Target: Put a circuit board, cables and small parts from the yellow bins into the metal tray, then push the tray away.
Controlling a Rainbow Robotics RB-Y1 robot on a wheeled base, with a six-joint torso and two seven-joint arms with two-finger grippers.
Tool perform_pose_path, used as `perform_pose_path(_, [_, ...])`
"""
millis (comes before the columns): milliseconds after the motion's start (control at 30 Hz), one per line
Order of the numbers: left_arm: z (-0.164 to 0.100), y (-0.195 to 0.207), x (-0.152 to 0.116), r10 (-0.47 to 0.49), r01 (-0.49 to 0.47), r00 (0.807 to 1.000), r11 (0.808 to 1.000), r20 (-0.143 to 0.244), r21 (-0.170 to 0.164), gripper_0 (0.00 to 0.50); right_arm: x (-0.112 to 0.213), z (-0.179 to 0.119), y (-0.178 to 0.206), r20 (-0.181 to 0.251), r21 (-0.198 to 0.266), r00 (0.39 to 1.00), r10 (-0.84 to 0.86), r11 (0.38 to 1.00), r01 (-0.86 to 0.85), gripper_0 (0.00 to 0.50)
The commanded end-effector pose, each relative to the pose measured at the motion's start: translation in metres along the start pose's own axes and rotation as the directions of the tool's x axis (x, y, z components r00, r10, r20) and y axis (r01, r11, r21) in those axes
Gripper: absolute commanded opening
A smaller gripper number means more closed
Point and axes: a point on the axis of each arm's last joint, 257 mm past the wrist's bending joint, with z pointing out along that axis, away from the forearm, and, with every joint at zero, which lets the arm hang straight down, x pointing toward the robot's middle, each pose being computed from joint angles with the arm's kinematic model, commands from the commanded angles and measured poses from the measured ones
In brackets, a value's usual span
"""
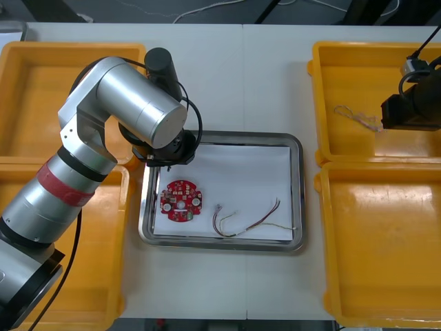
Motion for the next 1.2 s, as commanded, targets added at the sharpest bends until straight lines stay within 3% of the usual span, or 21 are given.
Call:
perform_pose_path(33, [-0.01,-0.019,-0.016,0.132,-0.132,0.99,0.991,0.047,0.0,0.0,-0.012,-0.018,-0.017,0.037,0.018,0.998,-0.049,0.999,0.048,0.494])
perform_pose_path(300, [-0.004,-0.018,-0.016,0.147,-0.146,0.988,0.989,0.048,-0.014,0.0,-0.019,-0.025,-0.013,0.037,0.025,0.981,-0.19,0.982,0.189,0.5])
perform_pose_path(433, [-0.004,-0.018,-0.016,0.145,-0.145,0.988,0.989,0.048,-0.014,0.0,-0.023,-0.027,-0.005,0.008,0.022,0.962,-0.273,0.962,0.272,0.5])
perform_pose_path(500, [-0.004,-0.018,-0.016,0.145,-0.145,0.988,0.989,0.049,-0.014,0.077,-0.027,-0.027,0.0,-0.005,0.018,0.952,-0.308,0.951,0.308,0.5])
perform_pose_path(567, [-0.005,-0.019,-0.016,0.144,-0.144,0.988,0.99,0.051,-0.013,0.234,-0.032,-0.025,0.007,-0.022,0.009,0.938,-0.345,0.938,0.345,0.5])
perform_pose_path(600, [-0.004,-0.018,-0.016,0.142,-0.142,0.989,0.99,0.05,-0.013,0.268,-0.034,-0.025,0.009,-0.024,0.005,0.934,-0.356,0.934,0.356,0.5])
perform_pose_path(667, [-0.005,-0.019,-0.017,0.142,-0.142,0.988,0.99,0.053,-0.011,0.396,-0.039,-0.024,0.019,-0.035,-0.009,0.917,-0.397,0.918,0.397,0.5])
perform_pose_path(767, [-0.009,-0.022,-0.017,0.146,-0.145,0.988,0.989,0.06,-0.006,0.496,-0.044,-0.022,0.029,-0.034,-0.031,0.899,-0.437,0.899,0.436,0.5])
perform_pose_path(1000, [-0.037,-0.019,-0.018,0.144,-0.145,0.987,0.989,0.067,0.003,0.5,-0.056,-0.016,0.044,0.0,-0.039,0.838,-0.546,0.837,0.545,0.5])
perform_pose_path(1200, [-0.078,-0.005,-0.017,0.135,-0.138,0.989,0.989,0.06,0.049,0.5,-0.056,-0.007,0.052,-0.012,-0.014,0.798,-0.603,0.798,0.603,0.5])
